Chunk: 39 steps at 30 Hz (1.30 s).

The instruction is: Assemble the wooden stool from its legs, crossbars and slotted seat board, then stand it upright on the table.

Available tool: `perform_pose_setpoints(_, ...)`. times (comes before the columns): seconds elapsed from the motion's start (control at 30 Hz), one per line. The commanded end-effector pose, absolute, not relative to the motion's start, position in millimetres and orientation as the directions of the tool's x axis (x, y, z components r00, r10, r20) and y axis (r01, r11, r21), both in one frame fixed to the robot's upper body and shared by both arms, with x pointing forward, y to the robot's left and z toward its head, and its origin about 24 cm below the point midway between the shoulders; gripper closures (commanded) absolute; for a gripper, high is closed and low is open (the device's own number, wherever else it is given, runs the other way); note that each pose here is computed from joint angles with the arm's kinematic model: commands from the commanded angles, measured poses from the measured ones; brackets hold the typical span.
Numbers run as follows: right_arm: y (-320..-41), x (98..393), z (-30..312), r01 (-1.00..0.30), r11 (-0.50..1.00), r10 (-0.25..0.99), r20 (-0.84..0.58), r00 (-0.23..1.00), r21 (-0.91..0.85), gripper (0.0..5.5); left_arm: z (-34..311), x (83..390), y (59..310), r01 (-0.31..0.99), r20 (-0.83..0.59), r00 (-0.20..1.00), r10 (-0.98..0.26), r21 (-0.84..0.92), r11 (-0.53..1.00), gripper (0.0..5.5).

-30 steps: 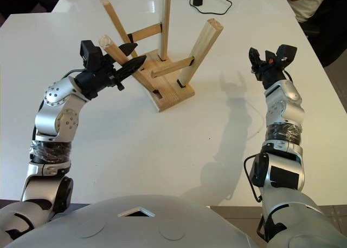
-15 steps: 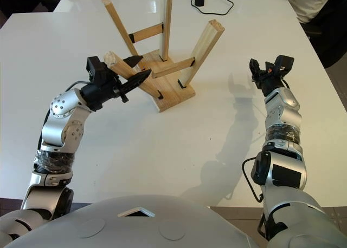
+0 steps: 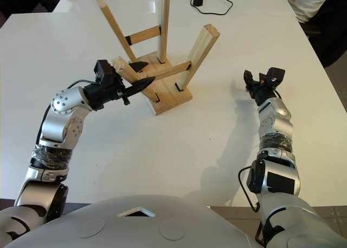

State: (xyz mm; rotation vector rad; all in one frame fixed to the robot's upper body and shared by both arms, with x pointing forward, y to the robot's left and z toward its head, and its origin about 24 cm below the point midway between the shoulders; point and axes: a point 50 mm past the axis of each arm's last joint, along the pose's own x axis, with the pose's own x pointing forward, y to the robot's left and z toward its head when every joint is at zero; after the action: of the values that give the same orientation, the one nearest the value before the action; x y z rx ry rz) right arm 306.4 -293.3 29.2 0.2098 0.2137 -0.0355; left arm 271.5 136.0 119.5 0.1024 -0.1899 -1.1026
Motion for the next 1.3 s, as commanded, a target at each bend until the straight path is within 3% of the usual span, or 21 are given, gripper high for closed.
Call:
perform_pose_setpoints(0.03, -283, 307, 32, -0.015, 0.981, 0.059, -0.218, 0.974, 0.195, 2.37, 91, 272, 153, 0.874, -0.083, 0.481, -0.873, 0.127, 0.47, 3.47)
perform_pose_setpoints(0.27, -267, 314, 62, -0.129, 0.967, 0.156, -0.112, 0.981, 0.221, 2.37, 92, 264, 152, 0.862, -0.054, 0.499, -0.865, 0.132, 0.489, 3.47)
perform_pose_setpoints(0.43, -237, 322, 122, -0.331, 0.912, 0.319, 0.088, 0.944, 0.243, 2.37, 90, 258, 149, 0.847, -0.032, 0.521, -0.853, 0.141, 0.512, 3.47)
perform_pose_setpoints(0.6, -202, 310, 206, -0.618, 0.75, 0.526, 0.354, 0.774, 0.236, 2.37, 85, 252, 146, 0.818, -0.018, 0.562, -0.827, 0.157, 0.553, 3.47)
perform_pose_setpoints(0.7, -182, 289, 243, -0.783, 0.6, 0.653, 0.467, 0.597, 0.162, 2.84, 84, 249, 143, 0.821, -0.017, 0.561, -0.828, 0.139, 0.553, 3.47)
perform_pose_setpoints(0.77, -164, 271, 256, -0.86, 0.504, 0.743, 0.47, 0.478, 0.079, 3.08, 84, 247, 142, 0.826, -0.03, 0.555, -0.832, 0.137, 0.546, 3.47)
perform_pose_setpoints(0.93, -141, 259, 254, -0.889, 0.455, 0.827, 0.389, 0.406, -0.039, 3.88, 89, 251, 142, 0.824, -0.067, 0.561, -0.825, 0.138, 0.549, 3.47)
perform_pose_setpoints(1.17, -126, 270, 187, -0.825, 0.545, 0.838, 0.114, 0.533, -0.153, 4.87, 103, 262, 139, 0.86, -0.174, 0.509, -0.843, 0.143, 0.489, 3.47)
perform_pose_setpoints(1.3, -118, 273, 165, -0.805, 0.558, 0.827, 0.062, 0.558, -0.201, 5.47, 107, 271, 142, 0.868, -0.212, 0.497, -0.842, 0.14, 0.477, 3.47)
